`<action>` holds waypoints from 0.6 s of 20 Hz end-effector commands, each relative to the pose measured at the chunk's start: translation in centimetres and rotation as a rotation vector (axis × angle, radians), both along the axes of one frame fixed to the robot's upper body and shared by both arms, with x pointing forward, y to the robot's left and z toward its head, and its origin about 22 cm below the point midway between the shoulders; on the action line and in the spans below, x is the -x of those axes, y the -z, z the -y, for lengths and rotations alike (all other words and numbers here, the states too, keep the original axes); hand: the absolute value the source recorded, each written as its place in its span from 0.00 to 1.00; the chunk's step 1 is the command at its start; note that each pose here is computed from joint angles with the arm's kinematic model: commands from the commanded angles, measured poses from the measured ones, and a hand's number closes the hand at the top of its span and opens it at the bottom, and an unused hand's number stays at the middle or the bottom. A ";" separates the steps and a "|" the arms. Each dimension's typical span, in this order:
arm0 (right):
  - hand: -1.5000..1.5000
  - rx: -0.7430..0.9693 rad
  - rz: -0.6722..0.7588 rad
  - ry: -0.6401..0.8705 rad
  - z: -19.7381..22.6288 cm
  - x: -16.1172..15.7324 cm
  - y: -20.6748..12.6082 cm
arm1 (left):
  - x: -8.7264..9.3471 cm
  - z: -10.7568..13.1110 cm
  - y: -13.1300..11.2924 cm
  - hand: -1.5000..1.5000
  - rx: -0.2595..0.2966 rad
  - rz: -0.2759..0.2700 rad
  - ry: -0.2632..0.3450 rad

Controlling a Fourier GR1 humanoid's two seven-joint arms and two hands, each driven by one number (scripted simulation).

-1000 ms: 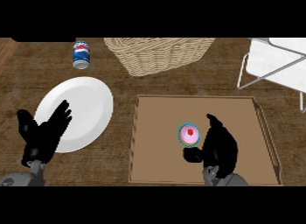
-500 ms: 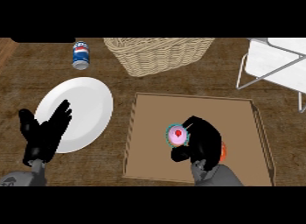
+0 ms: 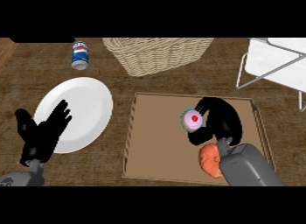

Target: Pick the cupcake from the tray and place it in the tiered shelf

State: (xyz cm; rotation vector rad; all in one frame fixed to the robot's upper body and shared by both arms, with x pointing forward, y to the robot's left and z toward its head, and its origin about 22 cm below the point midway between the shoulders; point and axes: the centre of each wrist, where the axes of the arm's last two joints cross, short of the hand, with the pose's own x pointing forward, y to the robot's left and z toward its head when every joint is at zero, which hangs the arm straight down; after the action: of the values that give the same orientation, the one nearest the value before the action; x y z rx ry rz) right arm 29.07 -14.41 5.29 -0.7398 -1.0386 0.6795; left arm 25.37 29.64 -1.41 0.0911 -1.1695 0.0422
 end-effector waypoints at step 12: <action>1.00 0.049 0.496 0.170 2.2 2.9 -19.8 | 0.1 0.6 1.3 0.50 -0.019 -0.049 -0.021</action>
State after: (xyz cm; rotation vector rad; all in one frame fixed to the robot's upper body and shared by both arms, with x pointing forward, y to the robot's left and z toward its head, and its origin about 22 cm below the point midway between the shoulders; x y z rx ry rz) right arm 27.40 -16.98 19.90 -0.9723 -1.3846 0.4858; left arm 25.07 30.21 -1.72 0.1069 -1.1650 0.0551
